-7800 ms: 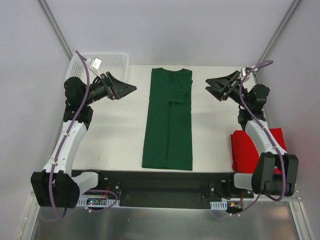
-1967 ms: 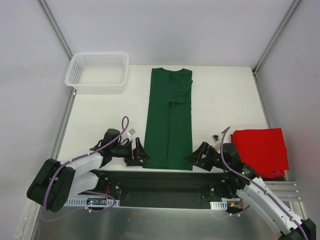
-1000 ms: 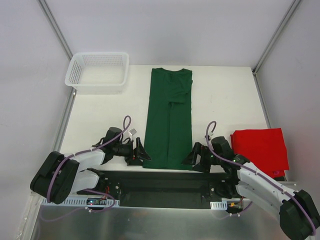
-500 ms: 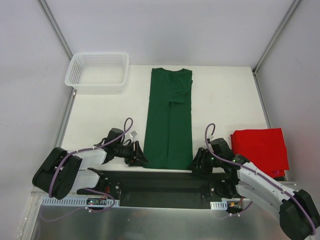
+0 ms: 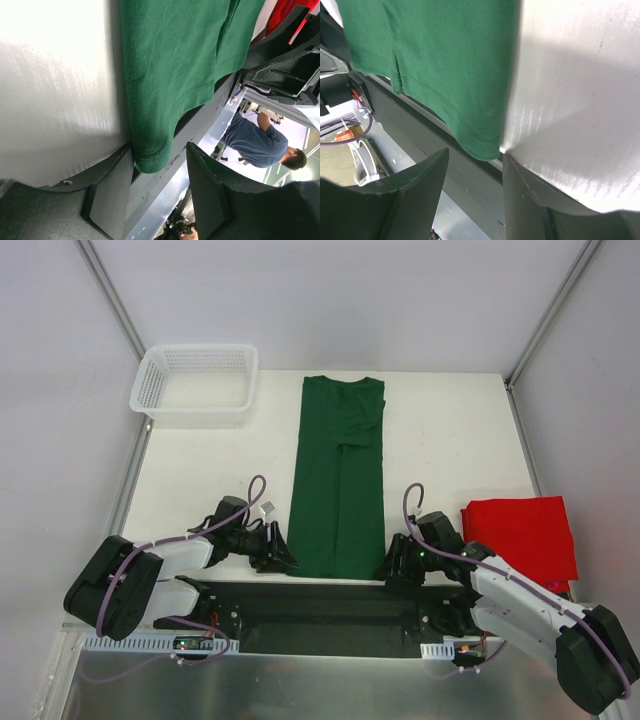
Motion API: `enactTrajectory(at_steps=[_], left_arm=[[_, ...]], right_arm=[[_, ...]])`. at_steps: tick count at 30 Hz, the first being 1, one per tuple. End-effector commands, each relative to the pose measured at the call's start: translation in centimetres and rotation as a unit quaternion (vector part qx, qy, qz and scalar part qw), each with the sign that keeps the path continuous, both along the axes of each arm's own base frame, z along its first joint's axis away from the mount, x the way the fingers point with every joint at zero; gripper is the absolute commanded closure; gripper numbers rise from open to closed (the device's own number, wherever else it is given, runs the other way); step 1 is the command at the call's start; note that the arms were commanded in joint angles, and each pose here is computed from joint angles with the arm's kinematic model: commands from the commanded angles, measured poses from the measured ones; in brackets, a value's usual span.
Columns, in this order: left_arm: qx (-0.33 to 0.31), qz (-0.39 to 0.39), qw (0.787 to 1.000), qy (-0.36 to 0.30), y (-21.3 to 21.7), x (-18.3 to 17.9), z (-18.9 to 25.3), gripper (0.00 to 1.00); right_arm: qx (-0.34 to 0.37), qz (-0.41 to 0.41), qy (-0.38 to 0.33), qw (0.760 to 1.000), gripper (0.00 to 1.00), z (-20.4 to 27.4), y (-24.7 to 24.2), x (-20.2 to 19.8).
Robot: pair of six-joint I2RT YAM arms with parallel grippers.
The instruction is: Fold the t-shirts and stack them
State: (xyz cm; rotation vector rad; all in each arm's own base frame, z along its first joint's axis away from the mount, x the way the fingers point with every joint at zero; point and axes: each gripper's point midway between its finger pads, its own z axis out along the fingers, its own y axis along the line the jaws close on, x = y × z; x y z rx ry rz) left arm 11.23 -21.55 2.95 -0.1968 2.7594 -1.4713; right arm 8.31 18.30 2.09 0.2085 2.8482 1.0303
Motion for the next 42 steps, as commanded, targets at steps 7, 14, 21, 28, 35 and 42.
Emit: enactTrajectory(at_steps=[7, 14, 21, 28, 35, 42], left_arm=[[0.024, 0.0, 0.999, -0.02, 0.4, 0.1, -0.5, 0.53], [0.024, -0.004, 0.999, -0.027, 0.3, 0.2, -0.4, 0.52], [0.024, -0.006, 0.999, -0.028, 0.2, 0.1, -0.4, 0.52], [0.026, -0.004, 0.999, -0.029, 0.2, 0.3, -0.4, 0.53], [0.029, -0.012, 0.999, -0.031, -0.1, 0.3, -0.4, 0.55], [0.031, -0.01, 0.999, -0.032, -0.1, 0.3, -0.4, 0.58]], right_arm=[[-0.122, -0.009, -0.02, 0.992, 0.58, -3.3, -3.7, 0.7], [-0.108, -0.007, -0.039, 0.993, 0.6, -3.5, -2.8, 1.9], [-0.107, -0.005, -0.043, 0.993, 0.62, -3.5, -2.4, 2.5], [-0.122, 0.001, -0.049, 0.991, 0.62, -2.3, -3.0, 2.4], [-0.122, 0.003, -0.048, 0.991, 0.62, -2.1, -3.1, 2.3], [-0.11, 0.006, -0.041, 0.993, 0.74, -2.4, -2.7, 2.0]])
